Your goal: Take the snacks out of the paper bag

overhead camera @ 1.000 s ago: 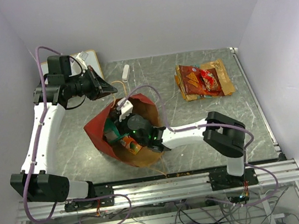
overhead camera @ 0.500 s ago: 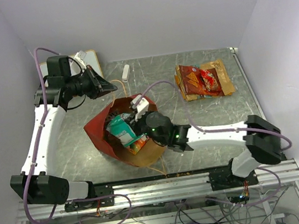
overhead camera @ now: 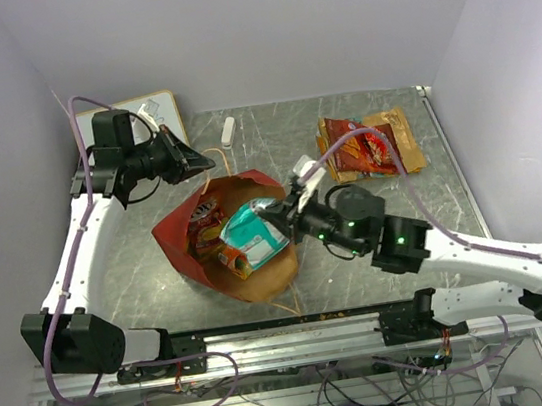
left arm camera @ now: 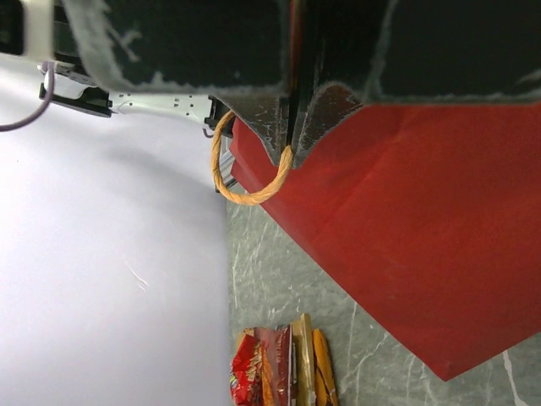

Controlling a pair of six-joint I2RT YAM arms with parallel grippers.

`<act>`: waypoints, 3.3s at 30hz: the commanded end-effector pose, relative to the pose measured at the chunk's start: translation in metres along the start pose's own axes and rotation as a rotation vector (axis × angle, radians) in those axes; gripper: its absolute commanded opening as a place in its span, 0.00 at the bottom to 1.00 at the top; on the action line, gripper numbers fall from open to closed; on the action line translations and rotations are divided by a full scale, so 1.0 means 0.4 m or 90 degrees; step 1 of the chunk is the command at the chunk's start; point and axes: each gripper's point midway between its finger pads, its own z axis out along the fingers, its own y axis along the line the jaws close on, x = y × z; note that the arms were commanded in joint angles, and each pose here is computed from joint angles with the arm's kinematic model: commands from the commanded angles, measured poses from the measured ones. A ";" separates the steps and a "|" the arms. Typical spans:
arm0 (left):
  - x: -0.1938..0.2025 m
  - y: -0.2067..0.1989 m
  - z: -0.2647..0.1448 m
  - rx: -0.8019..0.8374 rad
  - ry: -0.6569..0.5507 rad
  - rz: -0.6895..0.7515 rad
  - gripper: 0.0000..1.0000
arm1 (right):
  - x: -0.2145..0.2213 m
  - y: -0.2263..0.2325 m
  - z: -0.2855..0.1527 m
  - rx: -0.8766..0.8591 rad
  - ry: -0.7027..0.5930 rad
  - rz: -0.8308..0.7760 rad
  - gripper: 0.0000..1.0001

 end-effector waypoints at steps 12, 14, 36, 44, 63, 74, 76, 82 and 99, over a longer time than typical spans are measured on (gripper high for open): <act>0.009 -0.012 -0.032 0.007 -0.023 0.019 0.07 | -0.376 -0.222 -0.198 0.300 -0.150 -0.218 0.00; 0.010 -0.011 -0.033 0.009 -0.024 0.017 0.07 | -0.355 -0.275 -0.204 0.372 -0.126 -0.233 0.00; 0.014 -0.034 -0.048 -0.004 0.006 0.005 0.07 | -0.006 -0.976 -0.138 0.601 0.161 0.089 0.00; 0.010 -0.034 -0.042 0.000 0.006 -0.004 0.07 | 0.082 -1.070 -0.087 0.578 0.219 0.175 0.00; -0.031 -0.004 0.017 -0.008 0.017 -0.014 0.07 | 0.290 -1.205 -0.095 0.653 0.296 0.254 0.00; -0.039 0.004 0.031 -0.009 0.018 -0.018 0.07 | 0.294 -1.228 -0.087 0.655 0.288 0.256 0.04; -0.039 0.000 0.029 -0.007 0.016 -0.019 0.07 | 0.277 -1.230 -0.085 0.649 0.284 0.247 0.12; -0.032 -0.014 0.016 0.001 0.018 -0.016 0.07 | 0.169 -1.215 -0.096 0.634 0.258 0.217 0.39; -0.003 -0.044 -0.020 0.037 0.005 0.001 0.07 | -0.011 -0.700 -0.026 0.313 0.131 0.144 0.64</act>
